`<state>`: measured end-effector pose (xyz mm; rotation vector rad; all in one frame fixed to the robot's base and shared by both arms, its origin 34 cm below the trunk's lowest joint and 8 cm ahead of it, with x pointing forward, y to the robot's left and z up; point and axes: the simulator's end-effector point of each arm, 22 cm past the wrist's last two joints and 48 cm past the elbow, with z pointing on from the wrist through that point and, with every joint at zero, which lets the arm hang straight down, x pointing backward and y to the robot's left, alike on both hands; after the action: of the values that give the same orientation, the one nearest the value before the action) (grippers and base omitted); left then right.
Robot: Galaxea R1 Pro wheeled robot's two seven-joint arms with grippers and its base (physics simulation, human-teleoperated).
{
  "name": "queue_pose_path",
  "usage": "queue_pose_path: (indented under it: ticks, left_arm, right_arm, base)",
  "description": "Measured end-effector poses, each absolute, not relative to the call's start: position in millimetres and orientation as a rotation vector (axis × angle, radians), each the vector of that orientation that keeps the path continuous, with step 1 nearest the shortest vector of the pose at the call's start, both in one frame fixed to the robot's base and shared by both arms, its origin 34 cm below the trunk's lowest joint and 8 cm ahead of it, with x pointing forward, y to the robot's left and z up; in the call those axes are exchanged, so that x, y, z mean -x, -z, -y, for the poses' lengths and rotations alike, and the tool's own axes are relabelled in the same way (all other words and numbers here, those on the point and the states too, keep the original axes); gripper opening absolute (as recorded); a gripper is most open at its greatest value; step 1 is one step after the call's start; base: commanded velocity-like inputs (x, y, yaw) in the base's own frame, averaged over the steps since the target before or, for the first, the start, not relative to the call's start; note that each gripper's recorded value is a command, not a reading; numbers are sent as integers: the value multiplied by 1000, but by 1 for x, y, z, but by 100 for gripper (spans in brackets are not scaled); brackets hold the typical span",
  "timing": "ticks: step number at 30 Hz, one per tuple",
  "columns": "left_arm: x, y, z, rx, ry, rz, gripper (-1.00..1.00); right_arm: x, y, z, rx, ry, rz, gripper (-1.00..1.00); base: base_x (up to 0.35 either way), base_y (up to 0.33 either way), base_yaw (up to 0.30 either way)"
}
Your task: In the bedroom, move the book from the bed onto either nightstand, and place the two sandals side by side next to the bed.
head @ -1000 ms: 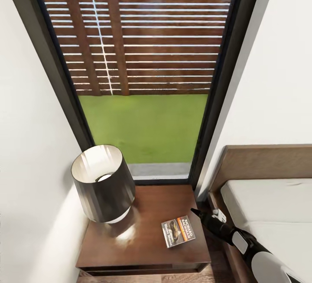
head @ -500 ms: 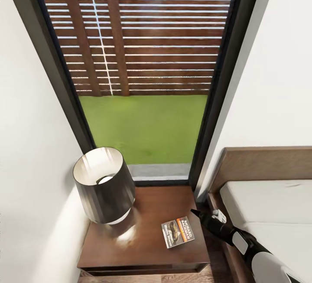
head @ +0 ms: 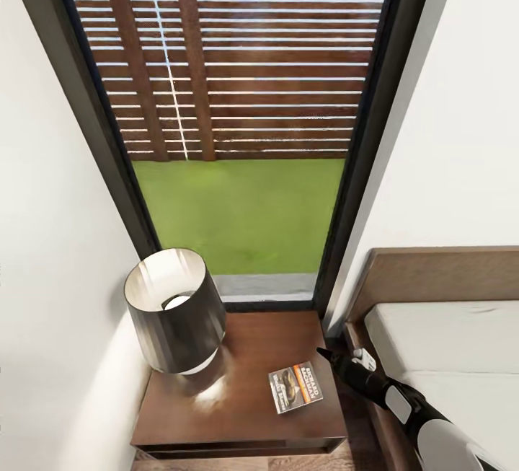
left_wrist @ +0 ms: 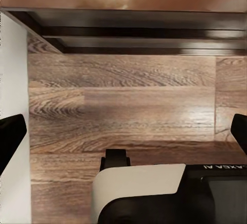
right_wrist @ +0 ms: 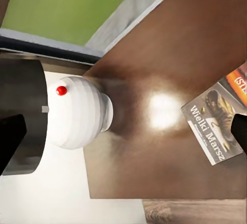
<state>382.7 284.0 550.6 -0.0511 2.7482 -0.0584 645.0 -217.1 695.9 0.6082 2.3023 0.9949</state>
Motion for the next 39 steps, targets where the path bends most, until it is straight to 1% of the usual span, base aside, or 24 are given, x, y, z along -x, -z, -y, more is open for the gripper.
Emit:
queue_pose_path:
  ticks: [28, 39]
  left_arm:
    - [-355, -575, -288, 63, 50, -2836, 100]
    - [-338, -583, -305, 78, -38, -2867, 100]
  right_arm:
    - [-649, -731, 228, -547, -912, -2240, 100]
    - [-624, -728, 229, -560, -897, -2265, 100]
  base:
    - [0, 0, 0]
    - [0, 0, 0]
